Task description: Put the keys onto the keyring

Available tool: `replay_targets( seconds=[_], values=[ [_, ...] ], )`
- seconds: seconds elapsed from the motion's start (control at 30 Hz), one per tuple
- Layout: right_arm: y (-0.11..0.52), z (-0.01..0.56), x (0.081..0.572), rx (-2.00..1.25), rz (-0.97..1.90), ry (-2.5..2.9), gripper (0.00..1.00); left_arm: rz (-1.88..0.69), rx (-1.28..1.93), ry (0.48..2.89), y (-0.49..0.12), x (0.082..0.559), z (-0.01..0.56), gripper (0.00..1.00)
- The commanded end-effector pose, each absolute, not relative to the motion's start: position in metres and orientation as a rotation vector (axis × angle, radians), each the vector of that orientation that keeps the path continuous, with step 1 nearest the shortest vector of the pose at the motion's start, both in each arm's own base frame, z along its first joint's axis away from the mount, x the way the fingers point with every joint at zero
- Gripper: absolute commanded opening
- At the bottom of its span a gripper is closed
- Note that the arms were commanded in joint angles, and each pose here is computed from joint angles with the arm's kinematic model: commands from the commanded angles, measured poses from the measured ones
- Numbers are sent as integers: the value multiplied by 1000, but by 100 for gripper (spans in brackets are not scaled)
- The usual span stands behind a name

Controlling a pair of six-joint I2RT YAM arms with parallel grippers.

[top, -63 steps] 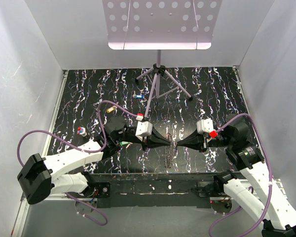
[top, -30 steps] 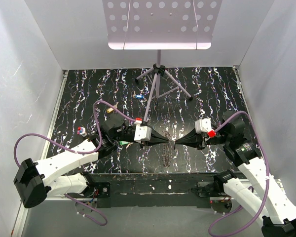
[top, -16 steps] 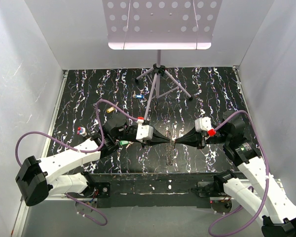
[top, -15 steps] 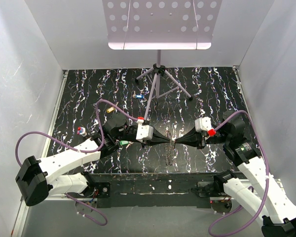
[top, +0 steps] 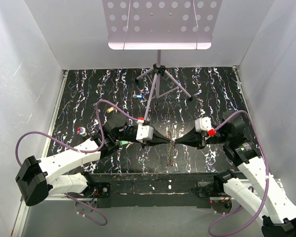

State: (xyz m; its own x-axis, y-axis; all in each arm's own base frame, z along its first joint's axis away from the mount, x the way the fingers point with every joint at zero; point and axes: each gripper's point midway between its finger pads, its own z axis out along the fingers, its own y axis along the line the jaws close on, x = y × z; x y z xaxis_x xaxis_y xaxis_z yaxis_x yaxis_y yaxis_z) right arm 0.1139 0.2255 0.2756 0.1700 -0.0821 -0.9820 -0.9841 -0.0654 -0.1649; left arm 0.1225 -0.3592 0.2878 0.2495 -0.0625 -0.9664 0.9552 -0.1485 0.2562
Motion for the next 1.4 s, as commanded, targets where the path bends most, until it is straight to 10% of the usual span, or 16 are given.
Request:
replay_targets(
  seconds=[0.0, 1.37],
  values=[
    [225, 290, 113, -1399, 1063, 1067, 1, -1130, 1383, 853, -358, 120, 300, 0],
    [226, 294, 110, -1415, 1069, 1033, 1, -1127, 1377, 873, -359, 123, 296, 0]
  ],
)
